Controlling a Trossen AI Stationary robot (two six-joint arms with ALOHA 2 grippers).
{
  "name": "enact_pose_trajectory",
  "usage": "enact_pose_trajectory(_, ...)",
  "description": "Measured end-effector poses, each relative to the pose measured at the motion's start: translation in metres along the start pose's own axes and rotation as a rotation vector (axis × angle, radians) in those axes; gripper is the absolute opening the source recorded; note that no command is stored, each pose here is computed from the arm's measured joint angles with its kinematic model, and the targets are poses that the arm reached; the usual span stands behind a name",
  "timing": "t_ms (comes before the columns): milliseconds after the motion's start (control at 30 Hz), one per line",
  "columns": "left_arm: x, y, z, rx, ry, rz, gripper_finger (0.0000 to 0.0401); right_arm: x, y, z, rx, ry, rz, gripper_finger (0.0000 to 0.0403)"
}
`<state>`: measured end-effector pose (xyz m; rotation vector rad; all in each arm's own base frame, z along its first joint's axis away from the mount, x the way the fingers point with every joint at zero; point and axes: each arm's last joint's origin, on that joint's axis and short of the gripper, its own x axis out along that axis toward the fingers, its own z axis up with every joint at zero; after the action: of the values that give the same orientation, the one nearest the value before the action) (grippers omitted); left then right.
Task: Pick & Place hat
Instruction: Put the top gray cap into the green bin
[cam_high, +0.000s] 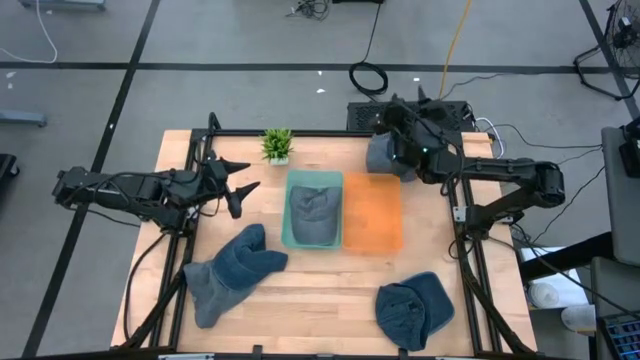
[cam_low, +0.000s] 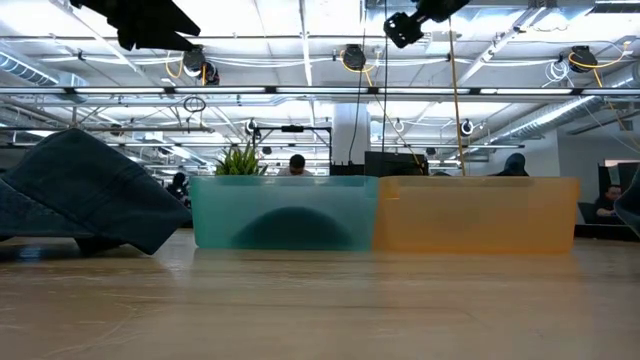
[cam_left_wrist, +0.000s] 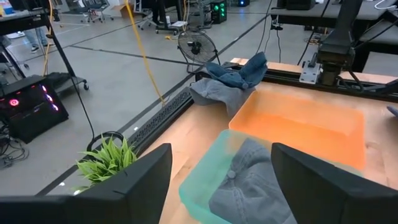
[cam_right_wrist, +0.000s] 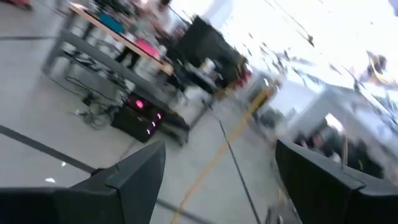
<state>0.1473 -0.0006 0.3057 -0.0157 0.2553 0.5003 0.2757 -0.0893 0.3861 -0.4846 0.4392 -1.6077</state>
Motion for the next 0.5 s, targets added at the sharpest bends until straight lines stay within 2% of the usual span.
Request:
enact_pose_trajectory(133, 0.000, 0.000, 0.000, 0.000, 0.000, 0.000, 0.0274, 0.000, 0.003, 0.001, -0.161, -0.086, 0.063, 0.0293)
enact_pose_trajectory(400, 0.000, 0.000, 0.000, 0.014, 0.000, 0.000, 0.0278, 0.016, 0.003, 0.005, -0.543, -0.094, 0.142, 0.0293)
enact_pose_trajectory(500, 0.000, 0.000, 0.000, 0.017, 0.000, 0.000, 0.0274, 0.025, 0.002, 0.003, -0.683, -0.135, 0.218, 0.0293)
